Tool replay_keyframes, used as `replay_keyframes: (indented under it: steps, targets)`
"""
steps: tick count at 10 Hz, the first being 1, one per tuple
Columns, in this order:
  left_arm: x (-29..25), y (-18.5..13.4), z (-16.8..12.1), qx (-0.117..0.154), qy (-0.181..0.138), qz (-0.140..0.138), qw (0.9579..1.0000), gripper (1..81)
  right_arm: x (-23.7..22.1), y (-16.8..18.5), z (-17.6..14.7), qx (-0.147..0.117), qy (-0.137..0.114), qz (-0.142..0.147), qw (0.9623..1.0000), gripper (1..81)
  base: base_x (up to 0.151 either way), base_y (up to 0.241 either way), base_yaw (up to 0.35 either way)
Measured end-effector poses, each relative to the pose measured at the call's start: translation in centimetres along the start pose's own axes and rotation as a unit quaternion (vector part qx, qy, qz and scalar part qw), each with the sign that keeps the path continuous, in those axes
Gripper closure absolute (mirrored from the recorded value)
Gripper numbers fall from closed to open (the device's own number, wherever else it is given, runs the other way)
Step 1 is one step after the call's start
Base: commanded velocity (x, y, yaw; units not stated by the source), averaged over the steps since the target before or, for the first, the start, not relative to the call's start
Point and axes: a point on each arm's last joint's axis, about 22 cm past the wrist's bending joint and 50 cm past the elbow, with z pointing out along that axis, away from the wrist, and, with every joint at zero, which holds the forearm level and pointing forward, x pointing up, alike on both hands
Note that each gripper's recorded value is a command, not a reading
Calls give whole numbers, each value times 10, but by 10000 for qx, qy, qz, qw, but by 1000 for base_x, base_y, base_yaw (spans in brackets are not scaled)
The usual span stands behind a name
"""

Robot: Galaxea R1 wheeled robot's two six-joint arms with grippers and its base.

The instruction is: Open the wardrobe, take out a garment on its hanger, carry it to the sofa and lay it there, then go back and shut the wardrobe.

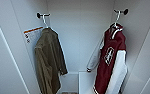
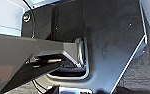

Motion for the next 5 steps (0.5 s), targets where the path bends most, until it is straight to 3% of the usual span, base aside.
replay_keyframes:
  steps: [3, 5]
  targets:
    - [0, 0, 0, 0, 0, 0, 10000, 10, 0, 0, 0, 0, 1, -5, 10000, 10, 96, 0, 0]
    - [4, -1, 0, 4, 17, 7, 10000, 10, 2, -1, 0, 3, 8, -4, 10000, 10, 0, 0, 0]
